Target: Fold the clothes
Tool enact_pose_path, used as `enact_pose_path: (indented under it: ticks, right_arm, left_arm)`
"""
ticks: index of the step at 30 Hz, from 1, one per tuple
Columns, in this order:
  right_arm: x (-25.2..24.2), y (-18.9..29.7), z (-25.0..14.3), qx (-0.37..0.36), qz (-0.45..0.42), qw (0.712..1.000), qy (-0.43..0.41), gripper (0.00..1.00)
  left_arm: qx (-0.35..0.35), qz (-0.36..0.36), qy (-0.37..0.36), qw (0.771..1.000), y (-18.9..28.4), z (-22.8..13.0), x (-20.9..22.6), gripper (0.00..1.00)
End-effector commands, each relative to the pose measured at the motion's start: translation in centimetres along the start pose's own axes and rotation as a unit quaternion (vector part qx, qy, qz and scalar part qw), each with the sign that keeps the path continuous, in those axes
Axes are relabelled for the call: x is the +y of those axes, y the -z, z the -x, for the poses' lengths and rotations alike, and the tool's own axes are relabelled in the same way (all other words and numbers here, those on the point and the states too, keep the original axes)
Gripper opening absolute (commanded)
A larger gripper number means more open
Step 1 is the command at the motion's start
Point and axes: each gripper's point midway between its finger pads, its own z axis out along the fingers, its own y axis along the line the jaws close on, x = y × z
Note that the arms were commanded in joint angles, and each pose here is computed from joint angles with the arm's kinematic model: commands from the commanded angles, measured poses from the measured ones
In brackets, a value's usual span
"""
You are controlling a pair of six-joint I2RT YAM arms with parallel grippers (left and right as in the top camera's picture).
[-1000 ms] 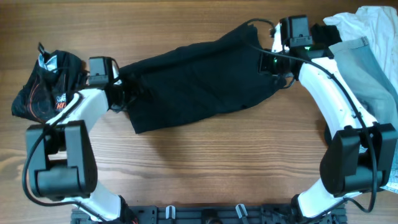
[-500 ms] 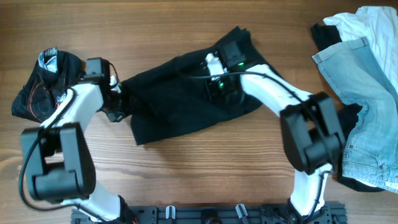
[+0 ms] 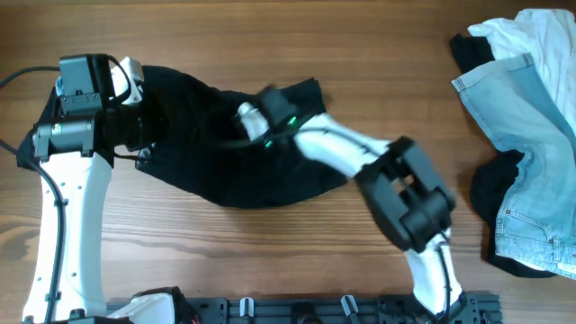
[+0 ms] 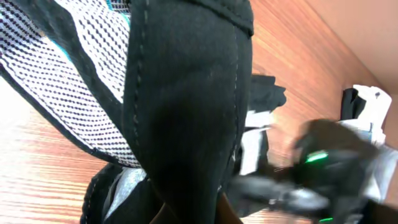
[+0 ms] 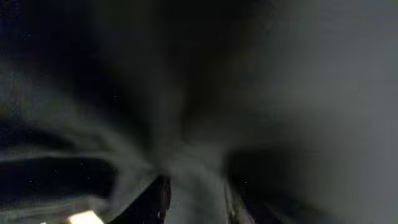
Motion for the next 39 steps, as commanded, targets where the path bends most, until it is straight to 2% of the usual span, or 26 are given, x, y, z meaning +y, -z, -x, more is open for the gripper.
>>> enact_pose_path:
  ticks: [1,4,7,12,14,20,22,23,24,25,27,29,31,34,36,39]
  right_arm:
    - [-6.4,12.1,4.4,-0.098,-0.121,0.986,-0.058,0.3]
    - [-12.8,15.5,0.3,-0.041,-0.194,0.973,-0.116,0.28]
    - [-16.3,15.2,-4.2,0.016,-0.215,0.967,-0.138,0.27]
    - [-16.8,12.1,-8.3,0.054,-0.195,0.968,-0.149,0.27]
    - [-16.7,11.1,-9.7,0.068,-0.188,0.968,-0.153,0.25]
    - [-16.6,10.9,-10.2,0.071,-0.188,0.964,-0.176,0.22]
    - [-16.5,11.2,-10.0,0.068,-0.19,0.963,-0.179,0.23]
    - [-16.6,12.3,-9.5,0.061,-0.204,0.959,-0.185,0.23]
    - [-17.0,14.2,-8.7,0.045,-0.23,0.953,-0.189,0.24]
    - [-17.5,16.1,-7.8,0.03,-0.254,0.948,-0.19,0.25]
    - [-18.3,21.7,-5.3,-0.026,-0.306,0.932,-0.193,0.3]
    - [-17.6,27.2,-2.8,-0.091,-0.313,0.924,-0.197,0.31]
    - [-14.3,30.1,-0.1,-0.144,-0.252,0.946,-0.147,0.31]
    - [-8.2,29.2,1.3,-0.15,-0.122,0.979,-0.055,0.31]
    - [-6.8,26.1,0.1,-0.105,-0.1,0.988,-0.052,0.3]
    - [-6.0,21.4,-1.9,-0.042,-0.087,0.994,-0.048,0.31]
  left_arm:
    - [-0.013,-0.002,-0.017,1.0,0.8,0.4,-0.4,0.04]
    - [-0.015,-0.003,-0.018,1.0,0.8,0.5,-0.5,0.05]
    - [-0.004,-0.009,-0.027,1.0,0.3,-0.2,-1.4,0.05]
    - [0.019,-0.047,-0.062,0.997,-1.6,-2.4,-6.1,0.05]
    - [0.038,-0.062,-0.051,0.996,-3.2,-3.7,-8.4,0.04]
    - [0.089,-0.112,-0.037,0.989,-9.0,-8.3,-15.3,0.06]
    - [0.09,-0.132,-0.053,0.986,-10.2,-9.2,-17.1,0.18]
    - [0.082,-0.148,-0.063,0.984,-10.7,-9.1,-18.2,0.4]
    - [0.067,-0.159,-0.066,0.983,-10.7,-8.4,-18.8,0.55]
    - [0.052,-0.163,-0.065,0.983,-10.6,-7.5,-18.8,0.62]
    - [0.016,-0.172,-0.055,0.984,-10.1,-4.7,-18.4,0.67]
    - [-0.019,-0.158,-0.043,0.986,-10.1,-1.8,-16.7,0.69]
    - [-0.058,-0.12,-0.043,0.99,-10.4,1.0,-14.0,0.69]
    - [-0.08,-0.063,-0.038,0.994,-12.5,2.9,-10.6,0.73]
    - [-0.064,-0.031,-0.025,0.997,-15.8,3.0,-8.1,0.79]
    - [-0.042,-0.022,-0.027,0.999,-20.0,2.3,-6.4,0.93]
